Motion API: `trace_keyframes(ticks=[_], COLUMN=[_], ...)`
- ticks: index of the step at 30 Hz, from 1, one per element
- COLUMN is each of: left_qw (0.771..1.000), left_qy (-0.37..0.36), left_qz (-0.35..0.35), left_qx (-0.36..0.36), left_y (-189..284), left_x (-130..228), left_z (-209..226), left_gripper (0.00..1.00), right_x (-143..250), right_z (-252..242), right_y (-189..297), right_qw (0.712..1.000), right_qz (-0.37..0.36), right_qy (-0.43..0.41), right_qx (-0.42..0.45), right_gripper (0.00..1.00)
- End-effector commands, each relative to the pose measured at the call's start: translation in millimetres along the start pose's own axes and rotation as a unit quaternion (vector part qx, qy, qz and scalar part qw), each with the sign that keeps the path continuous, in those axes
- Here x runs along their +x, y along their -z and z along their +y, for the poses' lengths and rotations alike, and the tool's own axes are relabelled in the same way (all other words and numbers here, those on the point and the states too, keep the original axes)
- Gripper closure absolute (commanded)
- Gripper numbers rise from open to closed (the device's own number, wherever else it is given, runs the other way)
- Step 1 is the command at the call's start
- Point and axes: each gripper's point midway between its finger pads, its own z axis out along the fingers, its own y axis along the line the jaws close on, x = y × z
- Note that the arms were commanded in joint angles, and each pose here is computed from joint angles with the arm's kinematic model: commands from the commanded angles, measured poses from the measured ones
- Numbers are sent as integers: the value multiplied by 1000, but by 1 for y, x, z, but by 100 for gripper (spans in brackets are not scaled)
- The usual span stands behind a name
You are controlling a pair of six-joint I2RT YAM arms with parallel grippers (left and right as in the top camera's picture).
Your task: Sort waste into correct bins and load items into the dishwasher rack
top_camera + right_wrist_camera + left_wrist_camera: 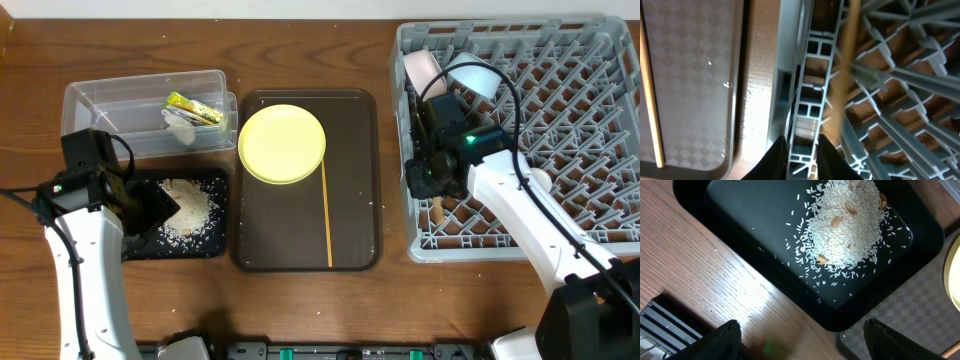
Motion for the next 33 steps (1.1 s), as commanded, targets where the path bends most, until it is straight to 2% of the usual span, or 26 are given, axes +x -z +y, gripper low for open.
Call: trace_keyframes(ticks=[1,8,13,18,26,33], left_qw=[1000,1000,1000,1000,1000,1000], left_qy=[9,9,9,9,9,9], left_qz=[-1,-1,-1,-1,-1,-1], left_qx=[-1,-1,-1,-1,-1,-1], left_y=[2,2,2,2,2,2], left_x=[0,0,0,0,0,0], left_z=[2,2,2,2,2,2], left_gripper=[19,19,18,19,19,19], right_x=[-6,-33,-48,-38,-5,27], right_z=[-1,15,73,119,165,184], right_y=[3,30,46,44,-6,-70], right_qw=[1000,998,984,977,987,993], right_qz=[-8,-56,-92,-91,-30,48], right_qy=[-2,3,44,91,88,49], right_qx=[-1,-36,-147,-172,-128,-99], right_gripper=[78,76,74,67,58,57])
